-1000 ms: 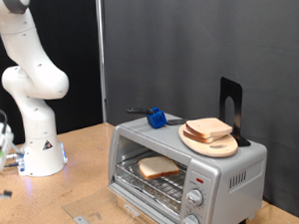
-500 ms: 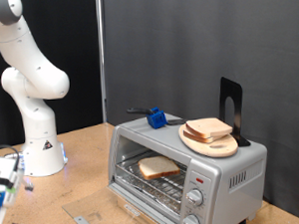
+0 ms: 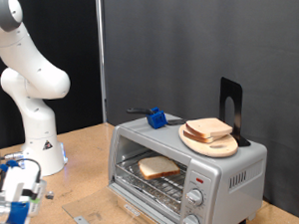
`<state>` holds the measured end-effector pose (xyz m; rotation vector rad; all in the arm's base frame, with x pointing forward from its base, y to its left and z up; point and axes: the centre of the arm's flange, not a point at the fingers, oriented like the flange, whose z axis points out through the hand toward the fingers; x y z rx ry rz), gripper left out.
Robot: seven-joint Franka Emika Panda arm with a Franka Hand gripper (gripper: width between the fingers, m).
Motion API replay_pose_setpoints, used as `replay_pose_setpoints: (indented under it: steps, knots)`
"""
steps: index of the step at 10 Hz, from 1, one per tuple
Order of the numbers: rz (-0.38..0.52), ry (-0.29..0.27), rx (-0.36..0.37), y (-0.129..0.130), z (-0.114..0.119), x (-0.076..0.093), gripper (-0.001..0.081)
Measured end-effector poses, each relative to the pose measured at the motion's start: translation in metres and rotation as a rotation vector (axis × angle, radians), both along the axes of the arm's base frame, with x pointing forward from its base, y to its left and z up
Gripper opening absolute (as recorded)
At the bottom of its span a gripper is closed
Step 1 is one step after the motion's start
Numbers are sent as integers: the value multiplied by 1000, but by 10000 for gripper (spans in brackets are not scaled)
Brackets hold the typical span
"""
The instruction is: Make a piece of toast with the oven
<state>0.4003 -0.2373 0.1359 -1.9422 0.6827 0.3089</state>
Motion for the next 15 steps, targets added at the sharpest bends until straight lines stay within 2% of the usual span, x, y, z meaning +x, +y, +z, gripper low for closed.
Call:
replay_pose_setpoints:
  steps: [4,8,11,15]
  knots:
    - [24,8,48,47,-5,-5,808]
    - [28,12,92,80,9,-8,808]
    - [30,18,196,88,43,-7,808]
    - [62,-29,327,102,91,-6,808]
